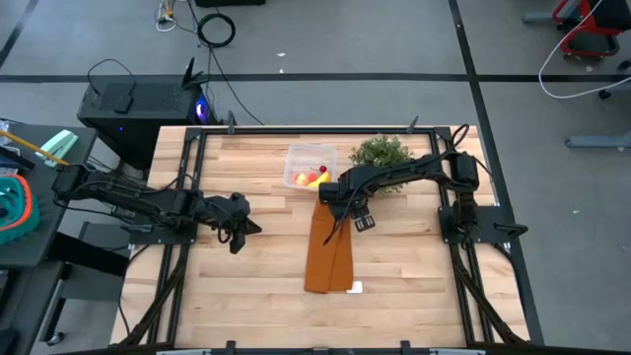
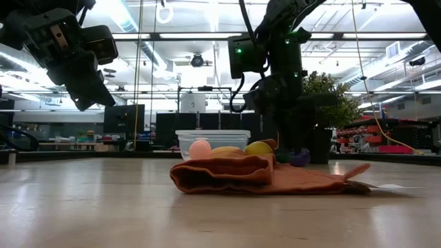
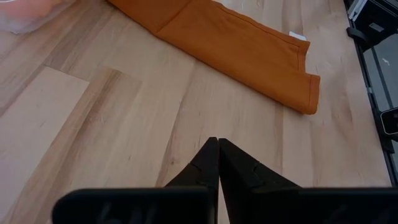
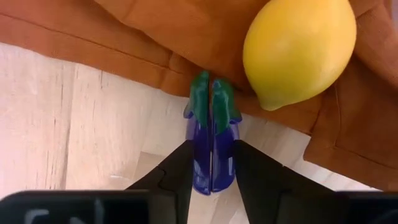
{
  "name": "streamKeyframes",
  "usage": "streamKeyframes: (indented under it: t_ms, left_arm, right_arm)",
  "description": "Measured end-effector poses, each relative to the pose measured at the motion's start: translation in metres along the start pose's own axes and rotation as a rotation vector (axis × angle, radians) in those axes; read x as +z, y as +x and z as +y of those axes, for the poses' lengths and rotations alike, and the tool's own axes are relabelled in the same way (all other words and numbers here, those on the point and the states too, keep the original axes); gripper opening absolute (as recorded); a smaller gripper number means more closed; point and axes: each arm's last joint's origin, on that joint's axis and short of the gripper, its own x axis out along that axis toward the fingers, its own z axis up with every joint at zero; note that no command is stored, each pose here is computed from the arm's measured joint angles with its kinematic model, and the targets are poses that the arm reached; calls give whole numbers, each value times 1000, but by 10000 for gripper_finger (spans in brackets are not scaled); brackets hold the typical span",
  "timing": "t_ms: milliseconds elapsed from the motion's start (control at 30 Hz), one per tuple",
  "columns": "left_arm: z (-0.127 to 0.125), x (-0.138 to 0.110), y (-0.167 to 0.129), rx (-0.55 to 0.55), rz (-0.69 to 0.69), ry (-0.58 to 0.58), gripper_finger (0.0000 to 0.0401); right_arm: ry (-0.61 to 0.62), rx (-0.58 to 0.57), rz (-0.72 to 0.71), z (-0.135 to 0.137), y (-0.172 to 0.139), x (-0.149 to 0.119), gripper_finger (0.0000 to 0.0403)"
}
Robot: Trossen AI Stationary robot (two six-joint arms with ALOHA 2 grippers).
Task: Pick and placing Produce into tupperware
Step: Put the purple eggplant into the transparent bin
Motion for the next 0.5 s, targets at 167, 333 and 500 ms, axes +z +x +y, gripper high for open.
streamKeyframes:
  t_ms: [167, 333, 500]
  left_arm:
    - [0, 0, 0, 0, 0, 1, 22]
    - [0, 0, 0, 1, 0, 15, 20]
    - [0, 0, 0, 1, 0, 15, 12]
  right_arm:
    - [-16, 4, 15, 5, -1, 0, 105]
    - [18, 5, 31, 6, -1, -1, 79]
    - [43, 12, 54, 8, -2, -3, 45]
